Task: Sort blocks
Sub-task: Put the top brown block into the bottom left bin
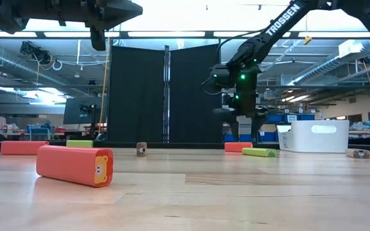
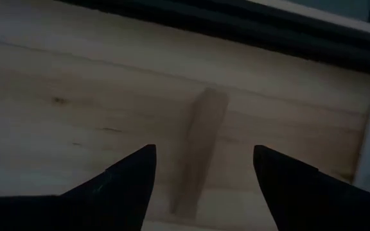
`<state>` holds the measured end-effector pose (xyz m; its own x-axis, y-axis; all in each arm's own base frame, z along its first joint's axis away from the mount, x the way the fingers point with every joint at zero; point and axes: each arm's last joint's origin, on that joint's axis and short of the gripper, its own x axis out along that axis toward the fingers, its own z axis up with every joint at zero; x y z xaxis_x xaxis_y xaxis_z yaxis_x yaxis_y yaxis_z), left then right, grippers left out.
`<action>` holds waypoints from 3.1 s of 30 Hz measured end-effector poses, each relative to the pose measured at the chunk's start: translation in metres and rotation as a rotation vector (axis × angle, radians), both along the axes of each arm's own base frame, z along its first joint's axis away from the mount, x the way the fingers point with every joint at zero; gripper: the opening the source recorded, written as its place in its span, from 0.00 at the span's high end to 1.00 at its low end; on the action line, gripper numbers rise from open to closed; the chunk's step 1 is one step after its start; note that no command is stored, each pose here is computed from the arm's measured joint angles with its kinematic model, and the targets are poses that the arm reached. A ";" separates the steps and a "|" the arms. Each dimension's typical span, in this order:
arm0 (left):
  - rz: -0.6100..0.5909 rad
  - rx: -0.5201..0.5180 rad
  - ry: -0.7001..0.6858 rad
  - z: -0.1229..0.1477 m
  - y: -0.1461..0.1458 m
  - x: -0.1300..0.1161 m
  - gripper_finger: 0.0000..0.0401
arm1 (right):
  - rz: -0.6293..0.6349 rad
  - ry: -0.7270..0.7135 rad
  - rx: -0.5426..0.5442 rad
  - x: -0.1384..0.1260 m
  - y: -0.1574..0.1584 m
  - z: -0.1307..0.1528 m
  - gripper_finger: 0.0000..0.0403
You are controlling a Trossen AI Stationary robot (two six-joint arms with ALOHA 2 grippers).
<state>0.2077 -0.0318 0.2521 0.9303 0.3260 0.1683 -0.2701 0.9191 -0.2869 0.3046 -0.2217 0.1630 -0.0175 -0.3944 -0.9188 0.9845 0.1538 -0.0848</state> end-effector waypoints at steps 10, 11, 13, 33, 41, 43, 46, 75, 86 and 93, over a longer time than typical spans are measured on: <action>-0.008 -0.001 -0.002 0.000 0.000 0.000 0.95 | 0.000 -0.006 0.074 0.001 -0.004 -0.019 0.42; -0.008 -0.001 -0.002 0.000 0.000 0.000 0.95 | 0.001 0.001 0.083 0.001 -0.004 -0.022 0.42; -0.009 -0.002 -0.003 0.000 0.000 0.000 0.95 | -0.001 0.007 0.087 0.002 -0.005 -0.027 0.44; -0.057 -0.020 -0.015 0.000 -0.002 0.000 0.95 | 0.061 0.031 0.026 0.013 0.007 -0.028 0.83; -0.116 -0.075 -0.162 0.013 -0.002 -0.003 0.95 | 0.349 -0.197 -0.176 0.068 0.060 0.002 0.83; -0.164 -0.074 -0.228 0.019 -0.003 -0.004 0.95 | 0.447 -0.289 -0.237 0.086 0.080 0.008 0.83; -0.212 -0.077 -0.315 0.027 -0.003 -0.009 0.95 | 0.635 -0.498 -0.311 0.115 0.121 0.024 0.83; -0.332 -0.188 -0.604 0.066 0.005 -0.053 0.95 | 1.402 -1.210 -0.375 0.239 0.364 0.025 0.83; -0.330 -0.187 -0.582 0.064 0.004 -0.052 0.95 | 1.582 -1.054 -0.151 0.278 0.379 -0.013 0.83; -0.321 -0.190 -0.574 0.064 0.005 -0.051 0.95 | 1.633 -1.047 -0.059 0.275 0.381 -0.024 0.76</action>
<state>0.1565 -0.0272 0.3159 0.7666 0.1213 0.6306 0.2506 0.8477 -0.4677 0.5801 0.1594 0.1391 0.8011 0.5142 -0.3065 -0.4265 0.8495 0.3105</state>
